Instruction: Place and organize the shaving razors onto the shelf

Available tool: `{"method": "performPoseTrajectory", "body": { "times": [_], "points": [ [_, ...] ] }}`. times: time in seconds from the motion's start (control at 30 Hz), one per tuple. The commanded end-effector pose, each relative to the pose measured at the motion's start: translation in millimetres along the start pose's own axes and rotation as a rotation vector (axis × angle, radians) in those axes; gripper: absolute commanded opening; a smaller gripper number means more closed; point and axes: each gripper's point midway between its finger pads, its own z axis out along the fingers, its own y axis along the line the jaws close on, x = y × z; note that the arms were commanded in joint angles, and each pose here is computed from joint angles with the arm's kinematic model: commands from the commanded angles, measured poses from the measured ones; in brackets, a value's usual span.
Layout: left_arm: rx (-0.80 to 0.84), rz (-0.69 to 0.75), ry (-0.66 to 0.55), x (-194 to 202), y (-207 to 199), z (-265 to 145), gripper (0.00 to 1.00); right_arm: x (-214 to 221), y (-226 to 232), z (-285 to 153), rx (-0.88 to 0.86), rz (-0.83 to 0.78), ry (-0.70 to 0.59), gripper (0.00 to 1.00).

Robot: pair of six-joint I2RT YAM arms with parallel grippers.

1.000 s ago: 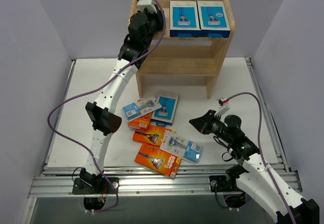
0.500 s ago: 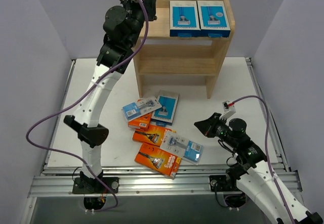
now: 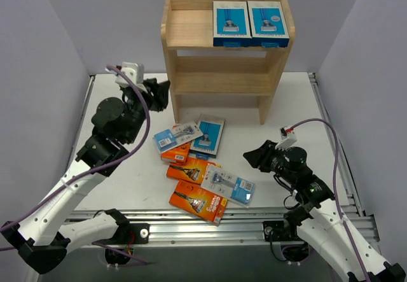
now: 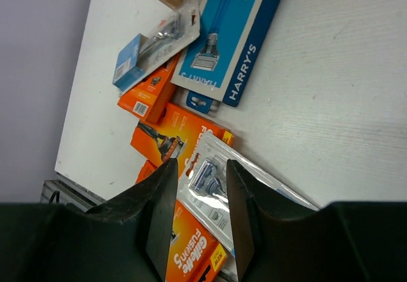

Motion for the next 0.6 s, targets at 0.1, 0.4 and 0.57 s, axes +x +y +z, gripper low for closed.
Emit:
{"method": "performPoseTrajectory", "body": {
  "times": [0.1, 0.4, 0.57],
  "points": [
    [-0.085, 0.196, 0.274, 110.3, 48.4, -36.9, 0.61, 15.2, -20.9, 24.4, 0.06, 0.078, 0.024, 0.25],
    [-0.145, 0.23, 0.325, 158.6, 79.9, -72.3, 0.94, 32.4, -4.3, 55.3, 0.071, 0.067, 0.068, 0.29],
    [-0.114, 0.214, 0.335, 160.7, 75.1, -72.6, 0.94, 61.6, -1.1, 90.1, 0.111, 0.063, 0.134, 0.3]
  ]
}}
